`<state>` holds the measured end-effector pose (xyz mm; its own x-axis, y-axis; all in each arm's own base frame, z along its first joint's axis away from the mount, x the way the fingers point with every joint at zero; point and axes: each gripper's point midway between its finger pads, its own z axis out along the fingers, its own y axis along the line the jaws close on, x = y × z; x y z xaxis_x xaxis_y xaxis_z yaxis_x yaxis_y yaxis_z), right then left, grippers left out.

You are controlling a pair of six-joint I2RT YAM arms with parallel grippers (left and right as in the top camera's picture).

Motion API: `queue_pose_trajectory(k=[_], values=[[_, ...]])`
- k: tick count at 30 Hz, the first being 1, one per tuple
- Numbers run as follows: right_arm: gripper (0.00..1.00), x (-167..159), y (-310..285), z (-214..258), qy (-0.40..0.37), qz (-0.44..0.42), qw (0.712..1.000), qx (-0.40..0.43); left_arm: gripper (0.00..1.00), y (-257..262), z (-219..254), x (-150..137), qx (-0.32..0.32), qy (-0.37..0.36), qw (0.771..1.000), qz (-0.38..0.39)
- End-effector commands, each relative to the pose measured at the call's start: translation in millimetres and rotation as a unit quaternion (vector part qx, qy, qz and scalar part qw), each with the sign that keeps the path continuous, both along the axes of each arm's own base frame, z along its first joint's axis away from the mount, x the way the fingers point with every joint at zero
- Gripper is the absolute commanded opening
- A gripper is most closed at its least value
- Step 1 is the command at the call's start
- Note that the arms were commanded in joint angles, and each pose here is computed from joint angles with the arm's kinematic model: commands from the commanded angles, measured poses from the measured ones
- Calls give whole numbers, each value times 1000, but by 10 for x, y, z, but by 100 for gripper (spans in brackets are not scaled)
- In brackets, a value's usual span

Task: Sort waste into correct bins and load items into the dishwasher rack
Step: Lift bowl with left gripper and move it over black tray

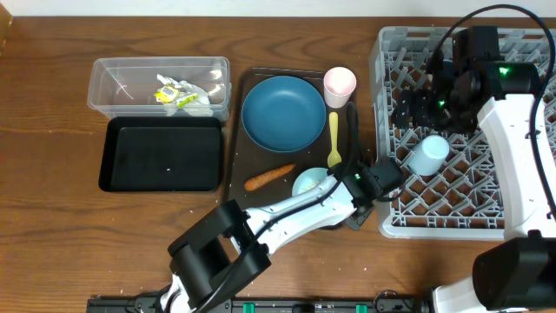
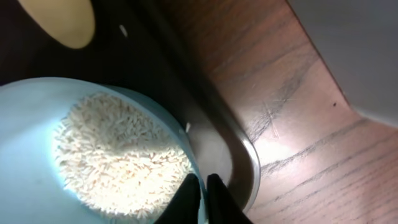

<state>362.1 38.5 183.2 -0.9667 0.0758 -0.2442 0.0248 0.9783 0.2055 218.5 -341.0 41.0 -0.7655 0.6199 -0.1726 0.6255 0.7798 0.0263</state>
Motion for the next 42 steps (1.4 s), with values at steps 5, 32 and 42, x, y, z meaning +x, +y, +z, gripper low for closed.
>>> queue_pose_trajectory(k=[5,32,42], values=[[96,5,-59,117,-16,3,1000,-6,6,112,158,228,5,-1,1000,27],[96,-2,-59,115,-14,2,1000,-5,6,849,1271,566,-74,-45,986,141],[96,-2,-59,115,-14,2,1000,-5,6,1565,1488,904,-100,-40,964,244]])
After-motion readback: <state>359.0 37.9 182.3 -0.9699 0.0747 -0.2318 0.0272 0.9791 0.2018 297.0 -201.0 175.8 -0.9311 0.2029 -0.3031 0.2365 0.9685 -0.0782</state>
